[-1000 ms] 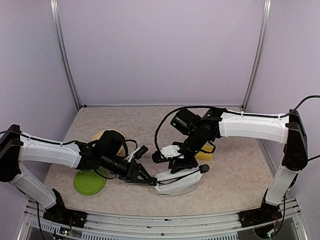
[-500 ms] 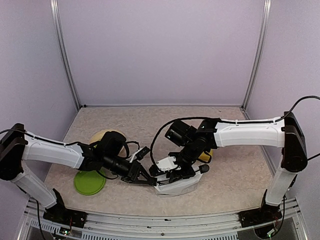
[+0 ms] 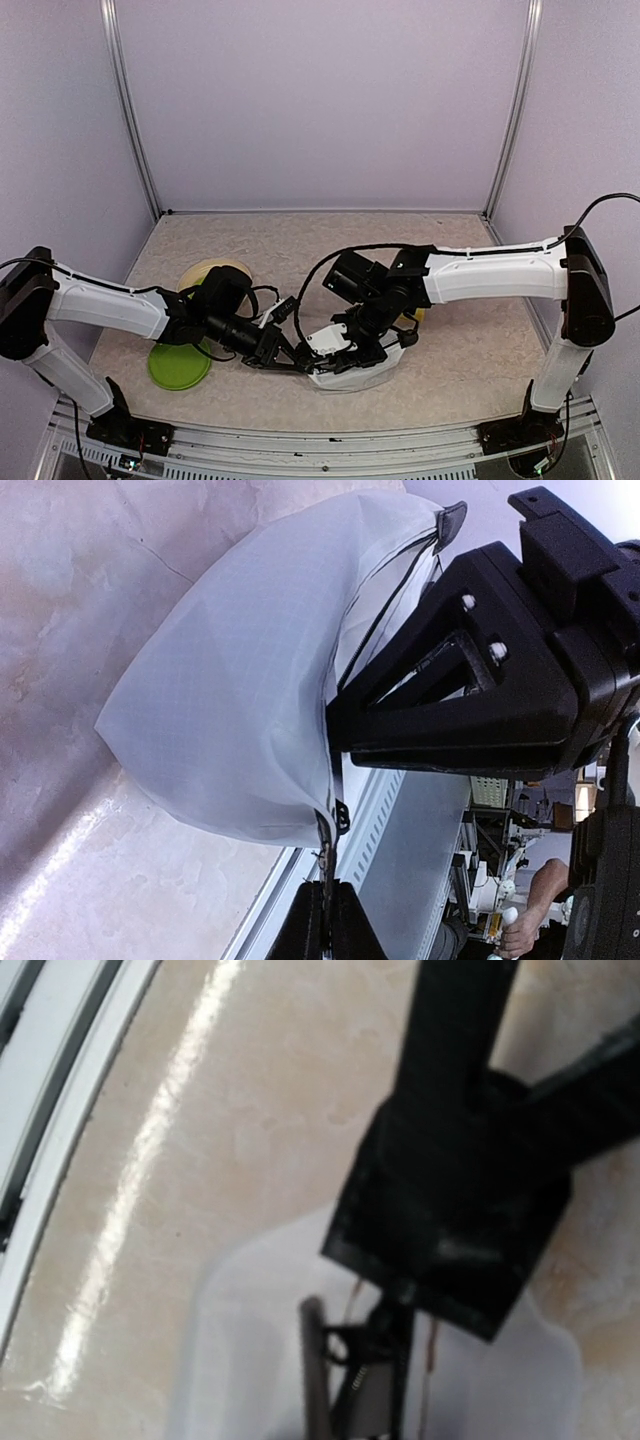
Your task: Sort the hair-cutting tools
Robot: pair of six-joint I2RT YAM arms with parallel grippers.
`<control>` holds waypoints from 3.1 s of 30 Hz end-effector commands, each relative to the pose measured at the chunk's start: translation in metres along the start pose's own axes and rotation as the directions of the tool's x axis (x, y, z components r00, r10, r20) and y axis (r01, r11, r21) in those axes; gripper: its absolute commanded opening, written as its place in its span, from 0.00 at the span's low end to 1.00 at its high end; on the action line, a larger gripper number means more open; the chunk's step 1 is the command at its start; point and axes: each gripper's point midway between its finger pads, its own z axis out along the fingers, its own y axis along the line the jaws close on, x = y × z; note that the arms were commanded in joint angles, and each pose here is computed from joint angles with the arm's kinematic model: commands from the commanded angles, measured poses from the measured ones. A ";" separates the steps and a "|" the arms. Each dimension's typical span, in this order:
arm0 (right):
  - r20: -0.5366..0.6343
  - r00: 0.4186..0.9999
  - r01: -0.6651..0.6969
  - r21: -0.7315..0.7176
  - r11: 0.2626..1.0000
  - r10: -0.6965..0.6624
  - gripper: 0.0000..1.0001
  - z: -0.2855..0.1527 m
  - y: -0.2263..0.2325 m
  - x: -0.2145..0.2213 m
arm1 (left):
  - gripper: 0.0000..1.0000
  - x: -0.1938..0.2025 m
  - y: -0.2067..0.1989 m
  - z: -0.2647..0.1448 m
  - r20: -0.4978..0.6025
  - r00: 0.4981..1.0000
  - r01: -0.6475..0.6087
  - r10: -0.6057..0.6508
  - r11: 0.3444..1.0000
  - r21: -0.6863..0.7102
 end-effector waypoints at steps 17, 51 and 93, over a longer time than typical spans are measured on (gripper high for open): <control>-0.090 0.996 0.018 0.069 0.997 -0.012 0.06 0.018 -0.004 0.010 | 0.04 -0.003 0.001 -0.002 0.004 1.000 0.000 0.000 1.000 0.018; 0.016 0.998 -0.067 0.118 0.991 0.066 0.16 -0.035 -0.021 0.009 | 0.04 -0.008 -0.001 -0.001 -0.005 1.000 -0.013 0.013 0.999 0.034; 0.000 0.995 -0.101 0.159 0.982 0.103 0.27 0.000 -0.024 0.007 | 0.03 -0.009 -0.009 -0.009 0.031 0.999 -0.008 0.006 0.999 0.050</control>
